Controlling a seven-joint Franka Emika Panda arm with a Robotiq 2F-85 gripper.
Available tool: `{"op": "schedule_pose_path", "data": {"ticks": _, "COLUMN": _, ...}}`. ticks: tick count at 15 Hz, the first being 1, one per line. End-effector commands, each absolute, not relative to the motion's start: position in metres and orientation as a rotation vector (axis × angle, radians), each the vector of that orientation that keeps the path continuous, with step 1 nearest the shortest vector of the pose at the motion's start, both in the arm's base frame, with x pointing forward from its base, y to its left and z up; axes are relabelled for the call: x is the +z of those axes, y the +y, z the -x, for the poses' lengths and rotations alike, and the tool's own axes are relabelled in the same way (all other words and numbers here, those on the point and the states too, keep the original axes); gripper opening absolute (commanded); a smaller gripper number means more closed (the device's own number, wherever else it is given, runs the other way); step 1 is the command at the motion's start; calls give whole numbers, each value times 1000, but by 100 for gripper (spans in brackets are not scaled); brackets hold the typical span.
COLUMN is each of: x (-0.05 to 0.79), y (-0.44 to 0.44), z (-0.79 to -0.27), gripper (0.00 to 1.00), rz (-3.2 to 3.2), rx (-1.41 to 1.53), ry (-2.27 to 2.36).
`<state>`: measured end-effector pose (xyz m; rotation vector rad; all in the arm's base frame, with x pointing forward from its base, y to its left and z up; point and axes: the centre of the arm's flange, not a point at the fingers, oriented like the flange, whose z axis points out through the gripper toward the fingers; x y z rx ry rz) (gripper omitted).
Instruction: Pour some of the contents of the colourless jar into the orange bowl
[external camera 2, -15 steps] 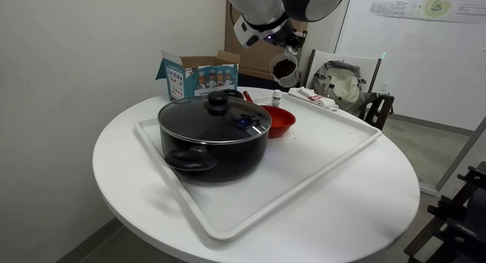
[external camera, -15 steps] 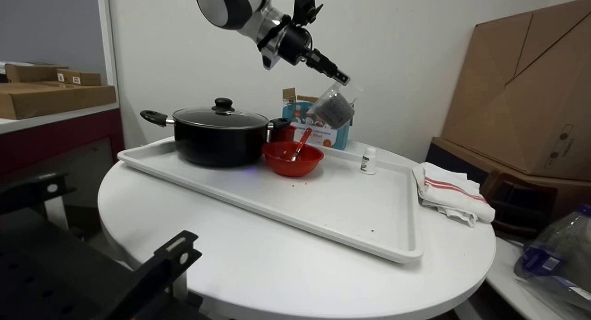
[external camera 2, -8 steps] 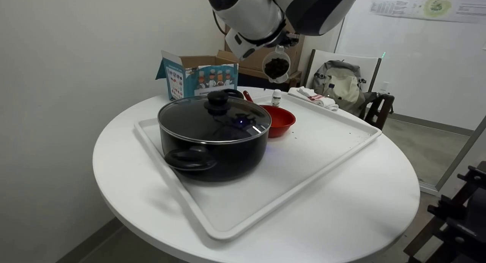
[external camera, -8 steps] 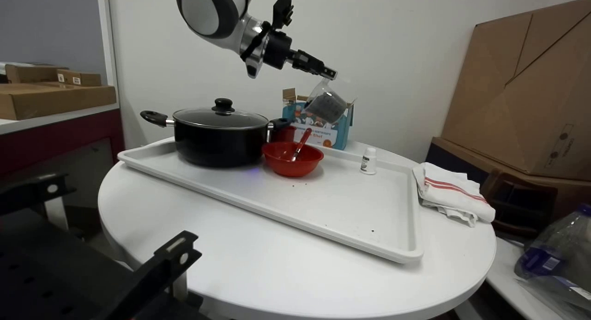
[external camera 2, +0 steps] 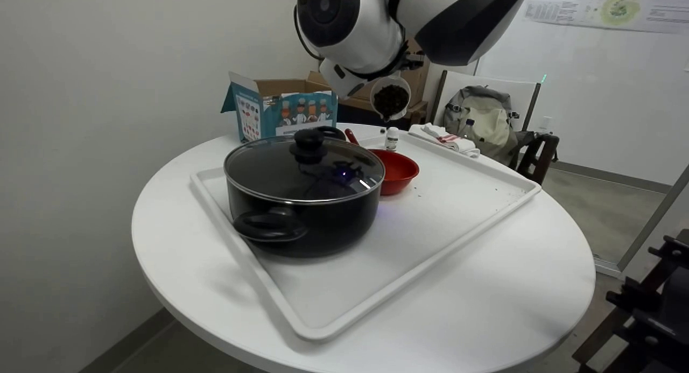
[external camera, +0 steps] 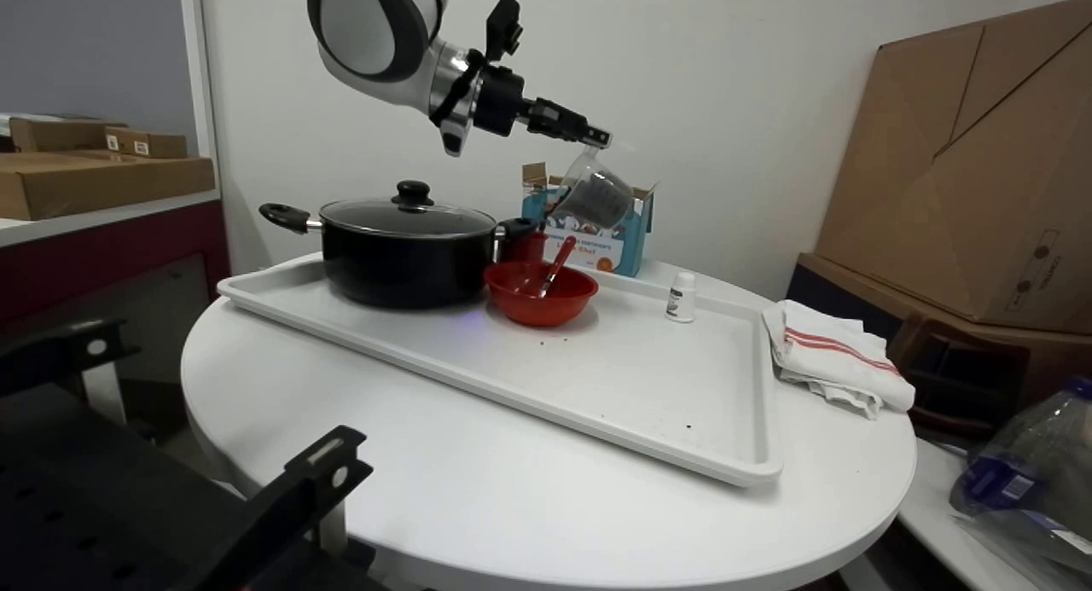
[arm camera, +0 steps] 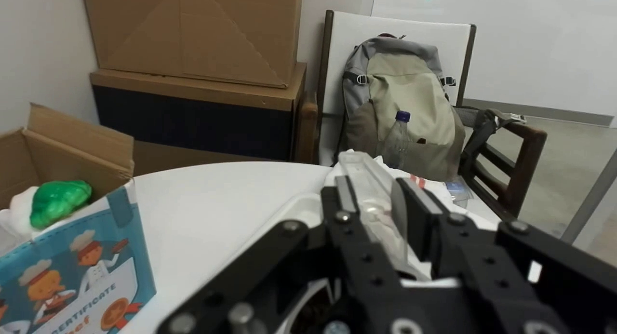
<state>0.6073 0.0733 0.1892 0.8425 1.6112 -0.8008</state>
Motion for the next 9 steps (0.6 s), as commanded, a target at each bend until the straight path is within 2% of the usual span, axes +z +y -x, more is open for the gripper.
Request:
{"op": "schedule_pose_path", "data": {"ticks": 1, "x": 193, "y": 68, "z": -600, "gripper": 12, "rz": -822, "rx": -806, "ry": 1574}}
{"op": "schedule_pose_path", "data": {"ticks": 9, "x": 191, "y": 68, "z": -597, "gripper": 12, "rz": -775, "rx": -807, "ry": 1560}}
